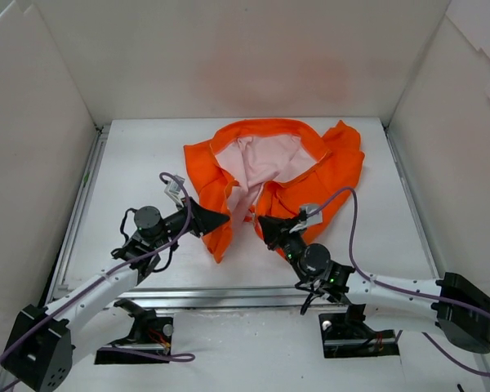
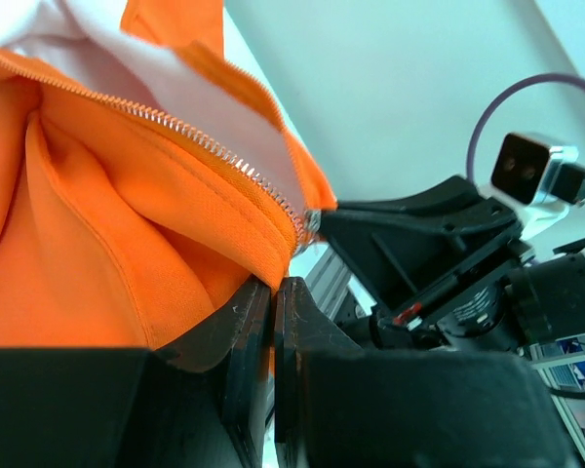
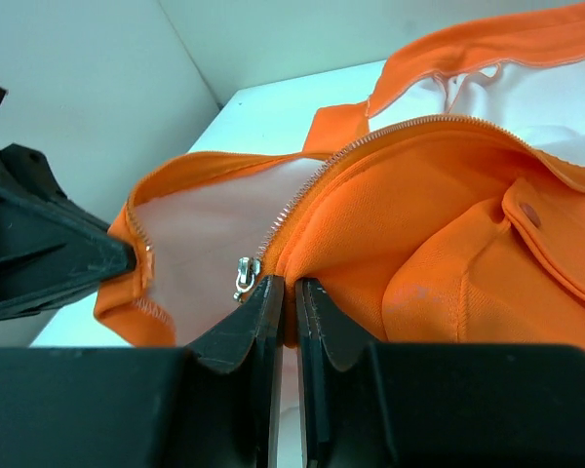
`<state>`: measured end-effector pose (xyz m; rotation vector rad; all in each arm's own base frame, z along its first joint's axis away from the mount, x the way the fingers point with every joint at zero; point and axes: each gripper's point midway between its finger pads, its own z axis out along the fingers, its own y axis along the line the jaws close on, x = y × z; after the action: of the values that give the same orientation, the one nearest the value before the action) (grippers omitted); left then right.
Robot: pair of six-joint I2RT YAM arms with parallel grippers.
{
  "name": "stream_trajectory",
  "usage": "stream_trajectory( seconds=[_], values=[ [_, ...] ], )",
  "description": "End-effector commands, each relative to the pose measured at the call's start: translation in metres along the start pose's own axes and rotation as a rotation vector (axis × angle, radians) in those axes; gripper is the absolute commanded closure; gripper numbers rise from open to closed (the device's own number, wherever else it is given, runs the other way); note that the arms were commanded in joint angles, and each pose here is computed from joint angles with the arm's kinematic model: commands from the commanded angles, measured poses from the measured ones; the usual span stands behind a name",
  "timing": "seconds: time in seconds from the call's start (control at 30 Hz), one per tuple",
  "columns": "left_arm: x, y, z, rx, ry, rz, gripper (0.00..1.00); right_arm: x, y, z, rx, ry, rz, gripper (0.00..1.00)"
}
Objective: Zip up the jacket
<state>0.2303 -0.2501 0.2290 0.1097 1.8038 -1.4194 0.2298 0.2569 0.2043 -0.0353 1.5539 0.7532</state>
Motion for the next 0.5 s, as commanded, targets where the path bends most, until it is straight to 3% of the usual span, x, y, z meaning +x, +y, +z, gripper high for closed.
stream_trajectory(
  seconds=[0.0, 0.47],
  values=[
    [-0.05, -0.055, 0.004, 0.182, -0.14, 0.11, 1.0, -0.053, 0.039, 0.008, -0.105, -0.164, 0.116, 1.0],
    [-0.043, -0.062, 0.021, 0.196, -0.133, 0.133, 1.0, -0.051, 0.053, 0.008, -0.171, -0.137, 0.15, 1.0]
  ],
)
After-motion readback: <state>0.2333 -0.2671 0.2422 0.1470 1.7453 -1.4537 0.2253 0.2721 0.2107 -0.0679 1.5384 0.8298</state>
